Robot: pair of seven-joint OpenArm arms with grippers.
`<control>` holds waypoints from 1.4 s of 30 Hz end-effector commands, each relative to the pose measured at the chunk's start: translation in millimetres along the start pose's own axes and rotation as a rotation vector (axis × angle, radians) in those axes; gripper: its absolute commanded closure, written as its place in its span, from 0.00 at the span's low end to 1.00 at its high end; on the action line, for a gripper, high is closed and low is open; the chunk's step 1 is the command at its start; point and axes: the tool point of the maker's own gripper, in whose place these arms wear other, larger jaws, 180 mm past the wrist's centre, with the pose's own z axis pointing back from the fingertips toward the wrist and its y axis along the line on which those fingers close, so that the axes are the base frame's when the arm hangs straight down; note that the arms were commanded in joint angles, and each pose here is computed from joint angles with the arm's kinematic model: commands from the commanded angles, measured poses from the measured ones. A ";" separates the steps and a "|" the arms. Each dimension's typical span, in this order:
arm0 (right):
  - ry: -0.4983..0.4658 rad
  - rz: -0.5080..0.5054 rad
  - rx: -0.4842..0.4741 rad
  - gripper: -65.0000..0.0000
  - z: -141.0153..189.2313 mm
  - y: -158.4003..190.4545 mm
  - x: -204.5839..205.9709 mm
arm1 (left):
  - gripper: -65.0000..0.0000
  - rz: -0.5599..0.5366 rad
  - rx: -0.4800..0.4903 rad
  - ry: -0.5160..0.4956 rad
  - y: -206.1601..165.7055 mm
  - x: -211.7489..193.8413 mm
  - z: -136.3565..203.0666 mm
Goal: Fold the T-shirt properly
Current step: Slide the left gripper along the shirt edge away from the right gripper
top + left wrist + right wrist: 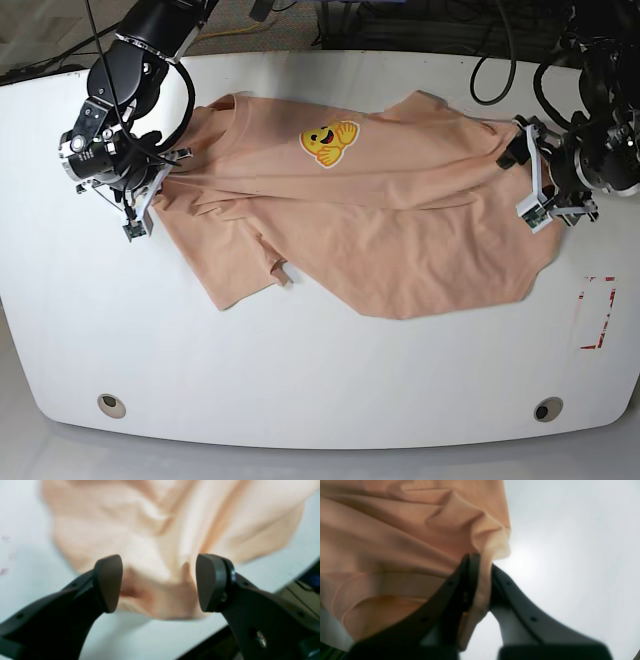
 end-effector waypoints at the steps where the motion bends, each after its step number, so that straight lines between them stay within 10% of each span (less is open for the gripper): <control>1: -0.036 0.007 -0.022 1.00 6.4 -7.2 10.9 | 0.35 -0.006 0.043 -0.007 12.6 0.6 10.6; 24: -0.043 -0.007 0.002 1.00 3.6 2.9 12.1 | 0.35 0.317 0.562 -0.103 158.9 28.1 31.7; 42: -0.062 -0.017 0.014 1.00 3.3 8.1 19.0 | 0.35 0.643 0.218 -0.256 190.2 1.6 -62.3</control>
